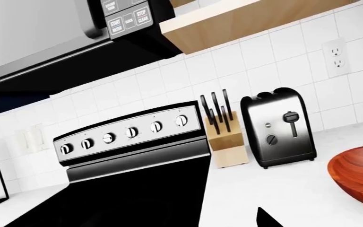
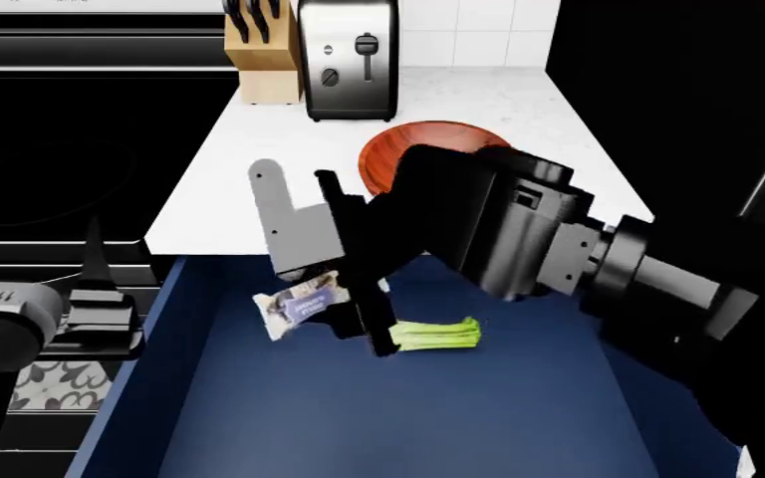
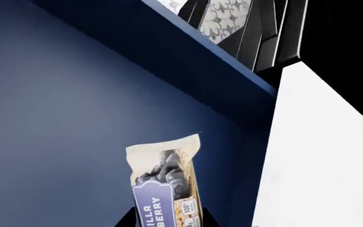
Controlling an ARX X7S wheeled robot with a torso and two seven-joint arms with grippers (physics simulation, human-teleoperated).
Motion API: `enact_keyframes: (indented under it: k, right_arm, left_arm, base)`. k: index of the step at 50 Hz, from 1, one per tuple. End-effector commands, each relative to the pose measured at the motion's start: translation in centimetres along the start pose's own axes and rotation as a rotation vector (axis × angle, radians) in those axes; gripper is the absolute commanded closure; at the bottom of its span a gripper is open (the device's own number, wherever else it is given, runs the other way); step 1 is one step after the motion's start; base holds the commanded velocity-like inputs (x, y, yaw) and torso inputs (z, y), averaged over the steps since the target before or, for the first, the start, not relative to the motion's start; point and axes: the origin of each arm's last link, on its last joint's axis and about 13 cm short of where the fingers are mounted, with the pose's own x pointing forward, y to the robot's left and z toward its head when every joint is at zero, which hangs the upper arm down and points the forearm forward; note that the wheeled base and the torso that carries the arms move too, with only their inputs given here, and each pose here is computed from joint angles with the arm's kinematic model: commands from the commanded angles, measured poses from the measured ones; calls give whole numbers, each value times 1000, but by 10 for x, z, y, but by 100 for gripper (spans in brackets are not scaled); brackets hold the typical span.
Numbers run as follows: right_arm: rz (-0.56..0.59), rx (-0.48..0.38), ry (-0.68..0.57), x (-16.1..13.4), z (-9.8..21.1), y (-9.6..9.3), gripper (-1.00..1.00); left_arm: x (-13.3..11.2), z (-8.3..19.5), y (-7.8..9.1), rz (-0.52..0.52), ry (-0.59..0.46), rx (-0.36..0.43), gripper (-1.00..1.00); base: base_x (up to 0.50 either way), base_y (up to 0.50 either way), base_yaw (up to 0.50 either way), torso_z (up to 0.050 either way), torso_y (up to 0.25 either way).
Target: Place the bar in the bowl and close the drawer.
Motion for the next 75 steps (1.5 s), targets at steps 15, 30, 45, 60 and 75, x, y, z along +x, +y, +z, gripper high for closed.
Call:
enact_keyframes:
  k: [15, 30, 45, 60, 75]
  right_arm:
    - [-431, 167, -158, -18, -11, -49, 100]
    - [-668, 377, -142, -26, -19, -48, 100]
    - [-932, 599, -54, -31, -35, -43, 100]
    - [-1138, 774, -21, -32, -45, -39, 100]
    - [-1196, 841, -33, -28, -46, -37, 100]
  left_arm:
    - [0, 0, 0, -3, -1, -2, -100]
    - [0, -2, 0, -2, 0, -7, -100]
    - [-2, -4, 2, 3, 8, -5, -100]
    - [-4, -3, 3, 5, 11, -2, -100]
    - [-5, 0, 4, -7, 2, 11, -100]
  base:
    - [0, 0, 0, 0, 0]
    - [0, 0, 0, 0, 0]
    - [0, 0, 0, 0, 0]
    - [0, 0, 0, 0, 0]
    - [0, 0, 0, 0, 0]
